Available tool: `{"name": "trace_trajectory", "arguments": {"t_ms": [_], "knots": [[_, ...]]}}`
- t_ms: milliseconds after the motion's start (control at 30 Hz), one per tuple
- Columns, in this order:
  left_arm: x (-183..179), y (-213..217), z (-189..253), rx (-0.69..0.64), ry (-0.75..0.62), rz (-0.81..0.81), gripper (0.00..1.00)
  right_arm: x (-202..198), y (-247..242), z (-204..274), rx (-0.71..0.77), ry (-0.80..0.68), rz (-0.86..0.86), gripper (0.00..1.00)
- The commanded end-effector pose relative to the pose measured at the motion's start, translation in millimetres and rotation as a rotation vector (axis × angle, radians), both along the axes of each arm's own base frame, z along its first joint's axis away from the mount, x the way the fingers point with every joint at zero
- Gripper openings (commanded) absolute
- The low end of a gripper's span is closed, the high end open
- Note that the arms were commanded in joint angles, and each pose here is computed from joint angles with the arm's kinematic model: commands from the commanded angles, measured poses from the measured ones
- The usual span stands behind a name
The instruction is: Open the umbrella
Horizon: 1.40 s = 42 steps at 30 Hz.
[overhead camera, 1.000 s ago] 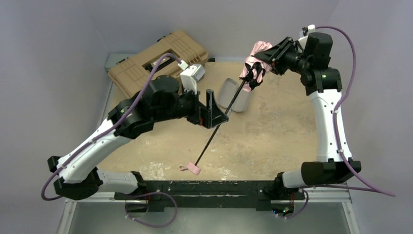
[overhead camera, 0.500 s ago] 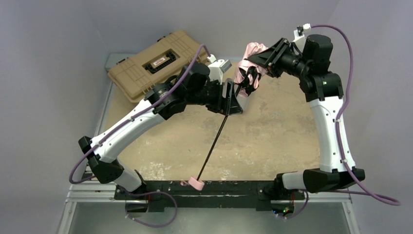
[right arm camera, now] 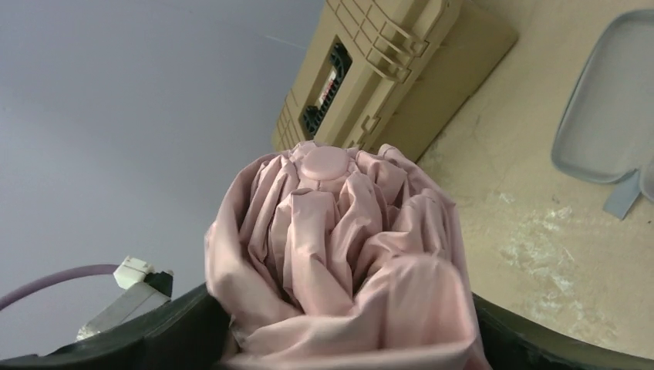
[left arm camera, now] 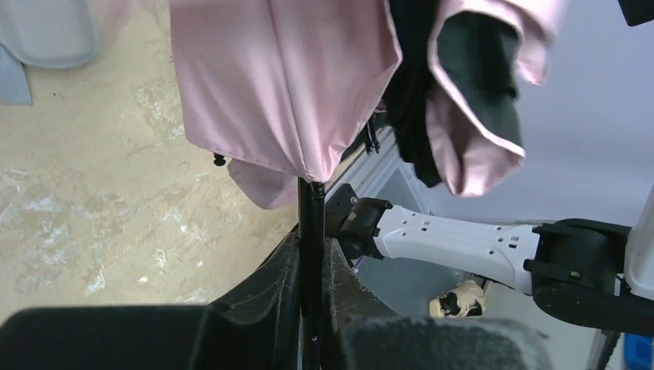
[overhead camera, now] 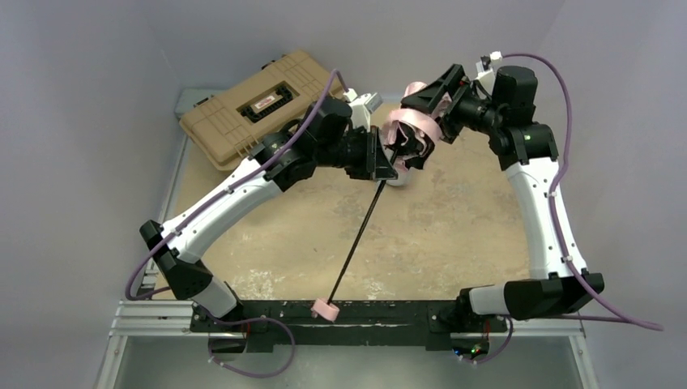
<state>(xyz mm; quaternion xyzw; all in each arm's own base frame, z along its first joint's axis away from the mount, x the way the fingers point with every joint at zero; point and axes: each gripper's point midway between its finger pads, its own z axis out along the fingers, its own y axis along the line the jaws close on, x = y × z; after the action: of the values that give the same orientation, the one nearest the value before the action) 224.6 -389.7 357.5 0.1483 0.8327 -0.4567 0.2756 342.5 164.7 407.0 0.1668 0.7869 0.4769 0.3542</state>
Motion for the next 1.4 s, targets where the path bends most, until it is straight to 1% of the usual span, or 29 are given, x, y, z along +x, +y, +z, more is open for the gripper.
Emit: {"name": "trace_trajectory", "arguments": {"t_ms": [0, 67, 133, 233, 267, 300, 333, 400, 433, 467, 500, 567, 600, 667, 733, 767, 800, 833, 867, 900, 933, 967, 1000, 1067, 1100, 1167, 1233, 1300, 1367], "knots": [[25, 25, 31, -0.074, -0.012, 0.123, 0.0, -9, 2, 10, -0.057, -0.032, 0.052, 0.96], [39, 46, 37, -0.061, -0.025, 0.177, 0.0, -7, -7, 4, -0.103, -0.014, 0.014, 0.98], [53, 75, 48, -0.033, -0.063, 0.245, 0.0, -7, -18, -1, -0.13, 0.003, -0.031, 0.99], [76, 133, 69, 0.038, -0.144, 0.459, 0.0, -9, -36, -5, -0.16, 0.017, -0.108, 0.99], [81, 146, 72, 0.045, -0.155, 0.516, 0.0, -9, -42, -6, -0.172, 0.02, -0.132, 0.99], [84, 149, 74, 0.039, -0.155, 0.532, 0.0, -10, -45, -6, -0.181, 0.016, -0.146, 0.99], [84, 137, 75, 0.015, -0.138, 0.478, 0.0, -10, -47, -6, -0.186, 0.014, -0.156, 0.99], [68, 88, 69, -0.003, -0.066, 0.284, 0.0, -10, -48, -5, -0.181, 0.008, -0.161, 0.99], [51, 63, 60, 0.023, -0.028, 0.177, 0.0, -10, -46, -4, -0.173, 0.003, -0.157, 0.99], [37, 44, 43, 0.083, 0.019, 0.103, 0.0, -10, -45, -3, -0.164, 0.002, -0.153, 0.99], [26, 24, 35, 0.097, 0.038, 0.033, 0.0, -10, -44, -1, -0.158, 0.0, -0.151, 0.99], [14, 1, 41, 0.034, 0.045, -0.05, 0.0, -11, -44, 4, -0.15, -0.015, -0.152, 0.99], [13, 3, 59, -0.019, 0.005, -0.046, 0.0, -12, -44, 6, -0.148, -0.025, -0.154, 0.99], [30, 29, 95, -0.078, -0.105, 0.07, 0.0, -16, -44, 13, -0.143, -0.05, -0.158, 0.99], [56, 76, 119, -0.107, -0.164, 0.27, 0.0, -19, -45, 20, -0.131, -0.077, -0.165, 0.99], [66, 101, 127, -0.134, -0.176, 0.371, 0.0, -21, -44, 23, -0.122, -0.089, -0.167, 0.99], [78, 119, 114, -0.137, -0.146, 0.456, 0.0, -23, -44, 25, -0.113, -0.097, -0.17, 0.99], [85, 138, 105, -0.172, -0.101, 0.538, 0.0, -24, -44, 26, -0.108, -0.103, -0.173, 0.99], [89, 147, 99, -0.249, -0.026, 0.591, 0.0, -25, -44, 27, -0.106, -0.107, -0.177, 0.99], [92, 145, 84, -0.303, 0.053, 0.585, 0.0, -25, -45, 27, -0.107, -0.108, -0.18, 0.99], [90, 136, 69, -0.345, 0.135, 0.55, 0.0, -26, -46, 27, -0.111, -0.107, -0.183, 0.99], [85, 123, 57, -0.357, 0.195, 0.511, 0.0, -26, -46, 27, -0.113, -0.106, -0.181, 0.99], [77, 107, 47, -0.36, 0.248, 0.463, 0.0, -26, -45, 27, -0.115, -0.107, -0.176, 0.99], [58, 74, 39, -0.387, 0.325, 0.37, 0.0, -27, -43, 28, -0.11, -0.11, -0.164, 0.98], [49, 59, 50, -0.437, 0.339, 0.314, 0.0, -27, -42, 30, -0.106, -0.12, -0.16, 0.99], [44, 40, 92, -0.612, 0.315, 0.215, 0.0, -31, -39, 36, -0.094, -0.15, -0.137, 0.96], [43, 42, 150, -0.857, 0.242, 0.123, 0.0, -36, -32, 45, -0.047, -0.182, -0.101, 0.92], [54, 49, 184, -1.031, 0.234, 0.083, 0.0, -41, -27, 57, -0.012, -0.228, -0.079, 0.9], [64, 59, 205, -1.172, 0.238, 0.077, 0.0, -47, -24, 71, 0.02, -0.282, -0.058, 0.82]]}}
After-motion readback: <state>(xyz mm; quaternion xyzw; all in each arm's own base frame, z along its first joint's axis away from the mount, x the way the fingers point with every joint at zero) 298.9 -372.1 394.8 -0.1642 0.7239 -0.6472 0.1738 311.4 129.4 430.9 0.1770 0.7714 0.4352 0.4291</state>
